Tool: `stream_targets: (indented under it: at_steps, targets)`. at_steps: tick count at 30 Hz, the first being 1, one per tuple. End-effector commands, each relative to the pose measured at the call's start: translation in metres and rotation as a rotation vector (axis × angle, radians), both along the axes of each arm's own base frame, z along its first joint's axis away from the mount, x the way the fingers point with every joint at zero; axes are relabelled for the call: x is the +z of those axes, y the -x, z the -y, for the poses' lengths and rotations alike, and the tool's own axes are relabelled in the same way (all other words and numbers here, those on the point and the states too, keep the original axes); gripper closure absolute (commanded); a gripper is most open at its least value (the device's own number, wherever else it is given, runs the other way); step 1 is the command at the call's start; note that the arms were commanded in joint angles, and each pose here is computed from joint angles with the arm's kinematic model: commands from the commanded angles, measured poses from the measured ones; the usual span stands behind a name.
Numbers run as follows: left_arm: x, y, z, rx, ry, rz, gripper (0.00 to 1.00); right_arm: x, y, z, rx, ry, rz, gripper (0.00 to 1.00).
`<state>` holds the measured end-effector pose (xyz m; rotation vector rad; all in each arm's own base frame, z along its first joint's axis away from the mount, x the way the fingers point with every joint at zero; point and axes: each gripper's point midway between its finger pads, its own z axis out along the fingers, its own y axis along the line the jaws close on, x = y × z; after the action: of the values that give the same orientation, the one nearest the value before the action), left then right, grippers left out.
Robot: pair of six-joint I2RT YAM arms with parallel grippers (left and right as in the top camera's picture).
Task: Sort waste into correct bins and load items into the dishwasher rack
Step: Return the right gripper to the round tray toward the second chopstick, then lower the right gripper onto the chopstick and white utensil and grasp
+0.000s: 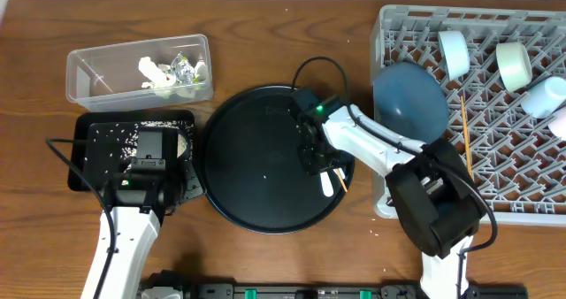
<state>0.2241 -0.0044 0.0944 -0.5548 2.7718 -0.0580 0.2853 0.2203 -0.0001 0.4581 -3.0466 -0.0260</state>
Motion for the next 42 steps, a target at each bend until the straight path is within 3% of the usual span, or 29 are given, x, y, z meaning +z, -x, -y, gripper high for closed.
stream_targets:
  at_steps: [1, 4, 9, 42]
  targets:
    - [0.004, -0.002, -0.002, 0.016, -0.005, 0.009, 0.35, -0.011, 0.009, 0.006, -0.020, 0.029, -0.022, 0.60]
    - [0.004, -0.002, -0.002, 0.016, -0.005, 0.009, 0.35, -0.011, 0.008, 0.005, -0.020, 0.028, -0.020, 0.64]
    - [0.004, -0.002, -0.002, 0.016, -0.005, 0.009, 0.35, -0.011, 0.007, 0.007, -0.033, 0.037, -0.013, 0.80]
    - [0.004, -0.002, -0.002, 0.015, -0.004, 0.009, 0.35, 0.001, 0.006, 0.010, -0.080, 0.065, -0.013, 0.99]
